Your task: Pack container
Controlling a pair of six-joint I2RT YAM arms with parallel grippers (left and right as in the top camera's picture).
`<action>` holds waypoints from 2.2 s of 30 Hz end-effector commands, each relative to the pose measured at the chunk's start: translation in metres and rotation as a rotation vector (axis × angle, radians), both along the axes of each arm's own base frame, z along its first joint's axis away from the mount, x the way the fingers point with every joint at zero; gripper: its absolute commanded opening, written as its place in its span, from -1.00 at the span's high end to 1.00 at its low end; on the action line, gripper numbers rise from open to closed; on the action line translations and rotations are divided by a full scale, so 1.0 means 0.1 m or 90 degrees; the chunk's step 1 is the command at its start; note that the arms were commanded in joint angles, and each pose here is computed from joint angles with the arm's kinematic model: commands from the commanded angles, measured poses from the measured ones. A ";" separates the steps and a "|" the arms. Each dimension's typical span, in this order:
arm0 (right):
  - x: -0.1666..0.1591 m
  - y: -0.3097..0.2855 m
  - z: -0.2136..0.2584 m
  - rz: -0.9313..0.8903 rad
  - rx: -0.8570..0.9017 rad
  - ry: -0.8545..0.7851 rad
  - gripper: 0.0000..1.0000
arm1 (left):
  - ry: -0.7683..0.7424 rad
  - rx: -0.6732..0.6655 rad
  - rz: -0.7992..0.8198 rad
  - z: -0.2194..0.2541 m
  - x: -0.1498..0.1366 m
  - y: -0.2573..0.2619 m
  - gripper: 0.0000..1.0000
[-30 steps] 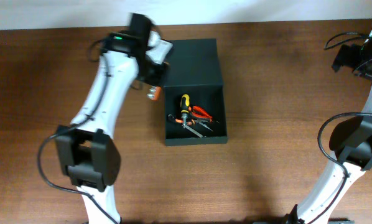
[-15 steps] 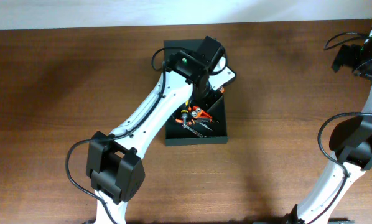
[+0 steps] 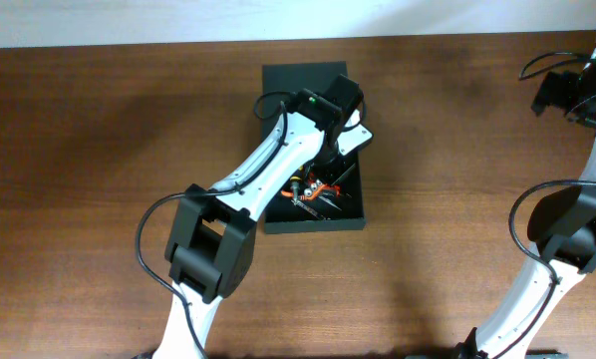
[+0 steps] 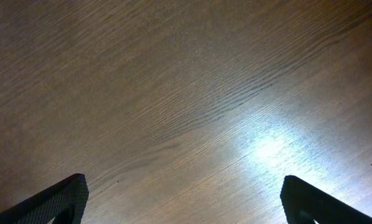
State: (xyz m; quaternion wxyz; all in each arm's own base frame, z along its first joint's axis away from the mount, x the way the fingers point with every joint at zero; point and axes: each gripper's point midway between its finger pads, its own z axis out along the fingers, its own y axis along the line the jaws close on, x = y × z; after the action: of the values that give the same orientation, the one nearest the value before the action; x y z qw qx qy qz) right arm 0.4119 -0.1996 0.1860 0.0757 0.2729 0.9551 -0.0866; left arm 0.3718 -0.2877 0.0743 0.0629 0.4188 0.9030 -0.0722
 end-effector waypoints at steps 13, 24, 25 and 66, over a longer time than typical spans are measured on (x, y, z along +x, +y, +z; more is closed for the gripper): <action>-0.05 -0.04 0.10 -0.004 -0.014 -0.008 -0.98 | 0.020 0.019 -0.010 -0.24 0.03 0.01 0.14; -0.05 -0.04 0.10 -0.004 -0.014 -0.008 -0.98 | -0.093 0.043 0.024 0.27 0.40 0.04 -0.15; -0.05 -0.04 0.10 -0.004 -0.014 -0.008 -0.98 | -0.114 0.041 0.028 0.39 0.46 0.03 -0.41; 0.12 1.07 0.15 0.065 0.365 -0.087 -0.97 | 0.008 -0.108 0.665 1.46 0.92 2.25 -0.99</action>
State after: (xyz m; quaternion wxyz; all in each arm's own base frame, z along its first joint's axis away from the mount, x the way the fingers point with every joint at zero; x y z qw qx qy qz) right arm 0.4201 -0.1169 0.1856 0.0523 0.2573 0.9532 0.1501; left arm 0.4610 -0.0507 0.2122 0.1079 -0.0901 0.9867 -0.0822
